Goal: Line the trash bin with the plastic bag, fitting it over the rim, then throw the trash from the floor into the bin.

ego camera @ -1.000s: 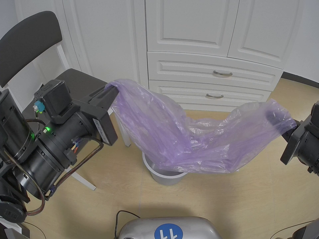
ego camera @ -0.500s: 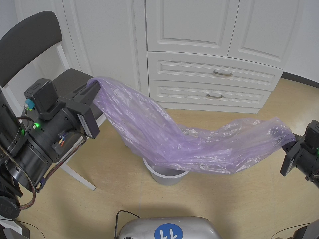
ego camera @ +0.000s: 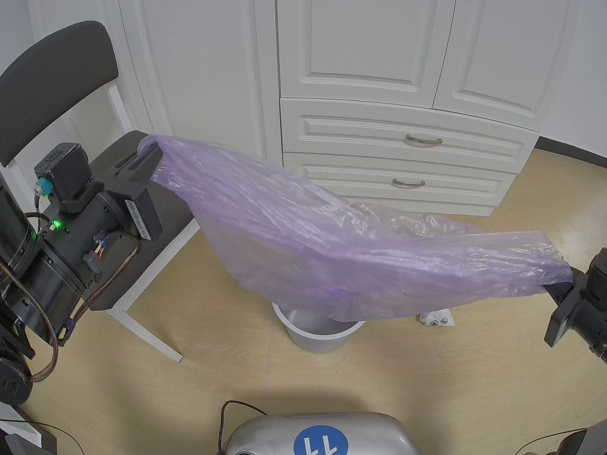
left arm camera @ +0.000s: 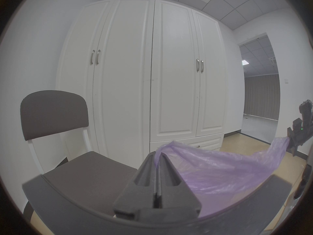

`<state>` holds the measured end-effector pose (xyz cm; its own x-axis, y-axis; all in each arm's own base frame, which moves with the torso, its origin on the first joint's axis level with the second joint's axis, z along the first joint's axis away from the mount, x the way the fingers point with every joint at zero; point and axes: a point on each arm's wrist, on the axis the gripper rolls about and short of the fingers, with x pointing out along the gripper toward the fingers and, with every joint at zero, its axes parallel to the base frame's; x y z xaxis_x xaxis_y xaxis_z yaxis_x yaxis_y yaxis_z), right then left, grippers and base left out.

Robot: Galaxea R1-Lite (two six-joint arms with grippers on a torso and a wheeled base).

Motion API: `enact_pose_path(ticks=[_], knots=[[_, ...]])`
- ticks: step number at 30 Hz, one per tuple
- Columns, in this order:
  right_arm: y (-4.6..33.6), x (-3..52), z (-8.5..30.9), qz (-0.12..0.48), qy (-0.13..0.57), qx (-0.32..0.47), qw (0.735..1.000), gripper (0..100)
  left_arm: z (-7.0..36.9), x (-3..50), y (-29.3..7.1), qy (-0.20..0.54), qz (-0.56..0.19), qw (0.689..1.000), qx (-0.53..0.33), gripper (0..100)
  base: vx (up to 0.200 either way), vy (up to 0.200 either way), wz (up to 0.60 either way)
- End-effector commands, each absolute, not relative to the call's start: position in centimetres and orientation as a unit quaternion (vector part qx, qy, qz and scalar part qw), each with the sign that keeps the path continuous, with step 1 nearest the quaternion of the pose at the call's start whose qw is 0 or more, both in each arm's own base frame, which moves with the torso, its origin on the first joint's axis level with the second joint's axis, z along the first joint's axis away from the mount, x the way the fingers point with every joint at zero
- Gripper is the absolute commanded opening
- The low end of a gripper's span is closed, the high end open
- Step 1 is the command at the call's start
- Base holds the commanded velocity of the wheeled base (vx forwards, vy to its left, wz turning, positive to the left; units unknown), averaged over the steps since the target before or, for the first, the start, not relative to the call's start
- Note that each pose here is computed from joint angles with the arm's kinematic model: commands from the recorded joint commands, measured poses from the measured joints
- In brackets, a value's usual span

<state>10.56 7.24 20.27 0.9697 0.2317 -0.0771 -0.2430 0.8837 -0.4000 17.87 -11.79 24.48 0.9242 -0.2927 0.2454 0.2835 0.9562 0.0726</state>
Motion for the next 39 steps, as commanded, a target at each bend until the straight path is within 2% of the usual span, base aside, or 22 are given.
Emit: enact_pose_path(ticks=[1,20,30,39], knots=[[6.7,10.2,20.2,0.116,0.009,-0.213,0.970,0,24.9,17.6,-11.2,-0.136,-0.140,0.981,0.013,0,0.000,0.000,0.00],[6.5,10.2,19.1,0.112,0.025,-0.245,0.963,0,25.7,17.4,-9.8,-0.153,-0.118,0.981,0.011,0,0.000,0.000,0.00],[6.9,10.6,18.9,0.117,0.027,-0.245,0.962,0,24.2,18.3,-11.5,-0.123,-0.153,0.980,0.022,0,0.000,0.000,0.00],[7.4,11.1,18.5,0.124,0.041,-0.253,0.959,0,22.4,18.6,-14.6,-0.091,-0.205,0.974,0.028,0,0.000,0.000,0.00]])
